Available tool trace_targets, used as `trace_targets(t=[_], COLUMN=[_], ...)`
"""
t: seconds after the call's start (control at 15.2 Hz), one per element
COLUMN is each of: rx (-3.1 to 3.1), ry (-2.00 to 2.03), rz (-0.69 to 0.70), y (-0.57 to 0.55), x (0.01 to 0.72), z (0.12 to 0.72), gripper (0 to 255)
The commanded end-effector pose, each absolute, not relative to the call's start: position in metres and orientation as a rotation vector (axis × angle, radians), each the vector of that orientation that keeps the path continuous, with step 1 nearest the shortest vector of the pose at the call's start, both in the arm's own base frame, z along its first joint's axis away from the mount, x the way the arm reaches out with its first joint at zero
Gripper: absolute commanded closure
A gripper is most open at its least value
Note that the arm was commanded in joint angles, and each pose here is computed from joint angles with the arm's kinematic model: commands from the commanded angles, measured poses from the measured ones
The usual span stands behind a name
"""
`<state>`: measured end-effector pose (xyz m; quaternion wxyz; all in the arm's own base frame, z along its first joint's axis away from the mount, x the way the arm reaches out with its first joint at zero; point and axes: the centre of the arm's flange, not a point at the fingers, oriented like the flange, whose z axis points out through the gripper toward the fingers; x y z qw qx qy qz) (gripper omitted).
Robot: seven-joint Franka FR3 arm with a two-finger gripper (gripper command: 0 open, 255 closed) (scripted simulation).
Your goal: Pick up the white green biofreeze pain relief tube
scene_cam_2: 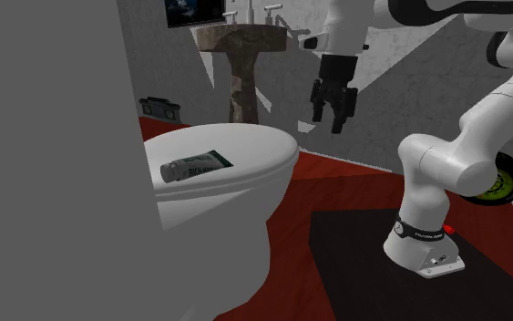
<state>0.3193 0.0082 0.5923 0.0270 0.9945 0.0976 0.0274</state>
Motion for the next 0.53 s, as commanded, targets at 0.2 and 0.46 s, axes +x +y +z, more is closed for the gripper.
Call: trace_targets(t=[0.2, 0.46], rx=[3.062, 3.046], ry=[0.387, 0.501], rz=[0.062, 0.031], y=[0.010, 0.016], x=[0.361, 0.416], z=[0.592, 0.591], gripper=[0, 0])
